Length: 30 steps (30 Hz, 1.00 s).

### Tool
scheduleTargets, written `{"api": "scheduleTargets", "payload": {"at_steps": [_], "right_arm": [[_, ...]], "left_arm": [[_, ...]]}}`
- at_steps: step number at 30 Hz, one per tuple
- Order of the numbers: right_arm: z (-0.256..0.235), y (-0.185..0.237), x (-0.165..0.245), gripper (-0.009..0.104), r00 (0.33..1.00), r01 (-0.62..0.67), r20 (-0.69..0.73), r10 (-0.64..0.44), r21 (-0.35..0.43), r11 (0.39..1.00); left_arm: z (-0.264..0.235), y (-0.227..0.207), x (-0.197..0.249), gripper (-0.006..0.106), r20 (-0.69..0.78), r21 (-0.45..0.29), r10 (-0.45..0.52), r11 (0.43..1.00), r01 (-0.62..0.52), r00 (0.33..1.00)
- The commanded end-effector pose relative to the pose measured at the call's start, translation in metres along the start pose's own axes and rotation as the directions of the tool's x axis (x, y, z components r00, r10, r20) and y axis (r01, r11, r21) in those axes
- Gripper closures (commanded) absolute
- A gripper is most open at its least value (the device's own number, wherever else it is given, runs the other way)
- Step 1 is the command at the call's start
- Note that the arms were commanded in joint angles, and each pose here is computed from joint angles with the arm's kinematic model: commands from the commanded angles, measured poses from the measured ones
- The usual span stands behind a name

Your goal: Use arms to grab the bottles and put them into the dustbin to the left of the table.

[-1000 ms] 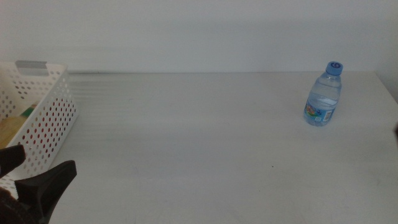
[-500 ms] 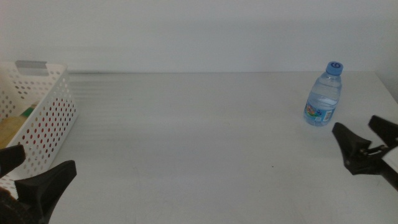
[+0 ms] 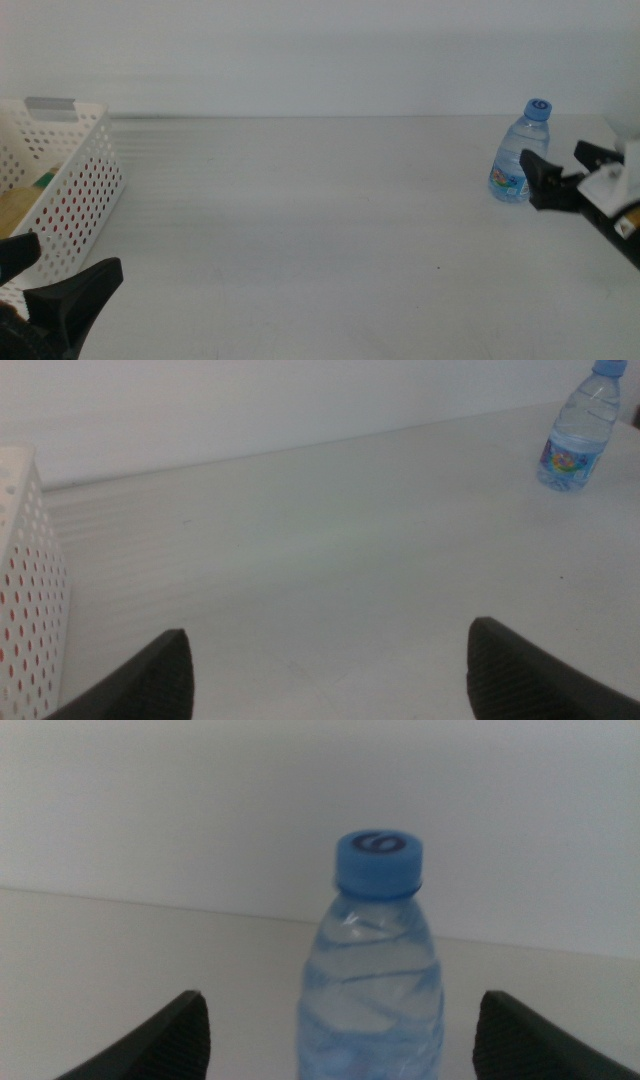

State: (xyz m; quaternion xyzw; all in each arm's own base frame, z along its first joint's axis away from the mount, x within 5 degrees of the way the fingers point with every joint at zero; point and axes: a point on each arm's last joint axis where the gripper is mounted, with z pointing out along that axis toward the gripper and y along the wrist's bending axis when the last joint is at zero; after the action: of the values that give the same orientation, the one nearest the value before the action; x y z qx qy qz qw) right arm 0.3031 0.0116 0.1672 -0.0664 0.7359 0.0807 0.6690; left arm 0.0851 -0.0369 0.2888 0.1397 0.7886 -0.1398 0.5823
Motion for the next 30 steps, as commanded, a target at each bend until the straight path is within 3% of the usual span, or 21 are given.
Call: {"api": "scheduleTargets", "payload": {"at_steps": [1,10,22,24,25,27,29,30], "right_arm": [[0.016,-0.004,-0.024,0.0,0.995,0.035,0.092,-0.036,0.007,0.999],[0.066,-0.013,-0.038,0.0,0.992,0.085,0.092,-0.083,-0.025,0.996],[0.097,-0.022,-0.008,0.004,0.998,0.068,0.001,-0.068,-0.02,0.997],[0.097,-0.021,-0.006,0.015,0.997,0.071,-0.016,-0.071,-0.028,0.997],[0.097,-0.021,-0.004,0.025,0.997,0.076,-0.027,-0.077,-0.038,0.996],[0.097,-0.017,-0.003,0.054,0.995,0.086,-0.039,-0.089,-0.076,0.993],[0.097,-0.005,-0.005,0.092,0.996,0.069,-0.05,-0.076,-0.136,0.988],[0.097,0.002,-0.009,0.095,0.996,0.062,-0.048,-0.07,-0.165,0.984]], "left_arm": [[-0.002,-0.001,-0.016,0.01,0.098,0.008,-0.023,1.0,0.023,0.995],[-0.002,-0.001,-0.016,0.01,0.098,0.008,-0.023,1.0,0.023,0.995],[-0.002,-0.001,-0.016,0.01,0.098,0.008,-0.023,1.0,0.023,0.995],[-0.002,-0.001,-0.016,0.01,0.098,0.008,-0.023,1.0,0.023,0.995],[-0.002,-0.001,-0.016,0.01,0.098,0.008,-0.023,1.0,0.023,0.995],[-0.002,-0.001,-0.016,0.01,0.098,0.008,-0.023,1.0,0.023,0.995],[-0.002,-0.001,-0.016,0.01,0.098,0.008,-0.023,1.0,0.023,0.995],[-0.002,-0.001,-0.016,0.01,0.098,0.008,-0.023,1.0,0.023,0.995]]}}
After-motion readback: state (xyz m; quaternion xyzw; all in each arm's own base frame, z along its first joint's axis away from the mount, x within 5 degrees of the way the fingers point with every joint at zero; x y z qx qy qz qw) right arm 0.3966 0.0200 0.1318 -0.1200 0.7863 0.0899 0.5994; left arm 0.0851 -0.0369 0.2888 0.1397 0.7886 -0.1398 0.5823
